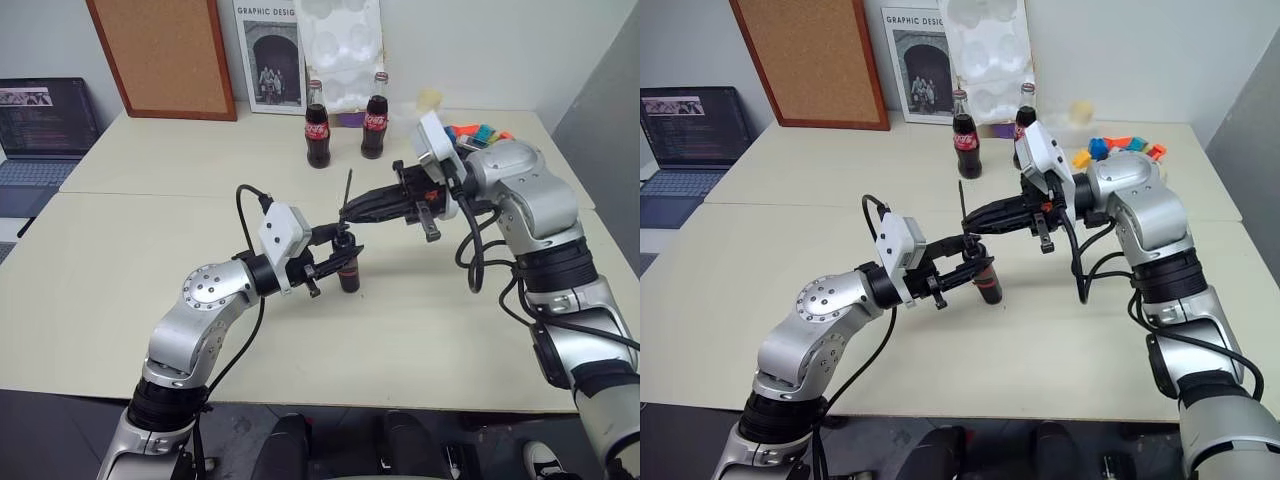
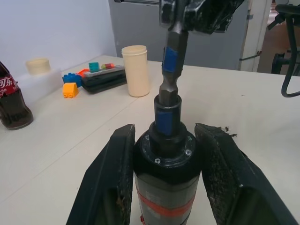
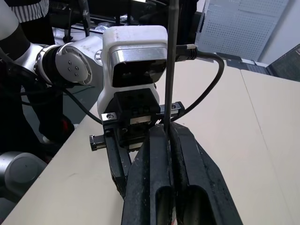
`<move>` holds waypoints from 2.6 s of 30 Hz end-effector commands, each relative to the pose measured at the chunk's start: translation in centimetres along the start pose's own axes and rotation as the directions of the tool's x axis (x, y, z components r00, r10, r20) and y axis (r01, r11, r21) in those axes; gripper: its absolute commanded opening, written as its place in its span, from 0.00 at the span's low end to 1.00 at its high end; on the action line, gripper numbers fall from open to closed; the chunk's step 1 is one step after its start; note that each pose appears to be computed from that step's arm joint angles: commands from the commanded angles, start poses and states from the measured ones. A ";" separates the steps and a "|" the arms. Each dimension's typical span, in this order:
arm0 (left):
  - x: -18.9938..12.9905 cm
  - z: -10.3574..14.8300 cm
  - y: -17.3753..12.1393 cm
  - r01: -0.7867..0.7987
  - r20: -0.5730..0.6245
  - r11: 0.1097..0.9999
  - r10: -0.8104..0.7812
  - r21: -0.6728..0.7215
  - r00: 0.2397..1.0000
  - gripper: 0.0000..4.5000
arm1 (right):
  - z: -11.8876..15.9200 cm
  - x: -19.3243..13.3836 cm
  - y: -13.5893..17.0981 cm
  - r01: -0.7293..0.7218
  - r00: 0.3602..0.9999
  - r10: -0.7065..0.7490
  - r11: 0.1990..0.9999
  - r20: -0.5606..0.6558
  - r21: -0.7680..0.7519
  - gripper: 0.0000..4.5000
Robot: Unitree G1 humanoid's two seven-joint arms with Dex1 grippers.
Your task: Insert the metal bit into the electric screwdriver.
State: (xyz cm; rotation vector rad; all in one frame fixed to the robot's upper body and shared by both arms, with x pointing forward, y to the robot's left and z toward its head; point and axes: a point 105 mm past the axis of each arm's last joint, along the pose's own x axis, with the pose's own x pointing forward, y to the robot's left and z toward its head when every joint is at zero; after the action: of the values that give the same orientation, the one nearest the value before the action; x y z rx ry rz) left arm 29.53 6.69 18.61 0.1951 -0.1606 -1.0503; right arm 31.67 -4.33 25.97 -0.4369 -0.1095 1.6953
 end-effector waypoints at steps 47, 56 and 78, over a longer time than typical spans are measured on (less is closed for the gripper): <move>1.7 -0.6 -1.1 0.206 -0.011 0.978 -0.206 0.032 0.979 0.38 | -2.7 -1.3 -0.2 -0.011 0.991 0.024 0.995 -0.131 0.094 0.19; 2.4 -0.9 -0.7 0.215 -0.008 0.976 -0.215 0.024 0.977 0.38 | -1.0 -3.8 -0.5 0.100 0.990 -0.087 0.989 -0.114 0.107 0.66; 3.0 -1.3 3.3 0.170 -0.070 0.983 -0.175 -0.061 0.982 0.38 | -0.5 -4.6 5.9 0.746 0.627 -0.778 0.611 0.026 0.265 1.00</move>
State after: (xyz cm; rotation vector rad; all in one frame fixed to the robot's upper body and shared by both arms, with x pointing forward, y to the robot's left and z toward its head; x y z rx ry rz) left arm 33.37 5.10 19.31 0.1788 -0.1114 -1.2395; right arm 27.38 -9.42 23.95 -0.0400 -0.1233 0.9194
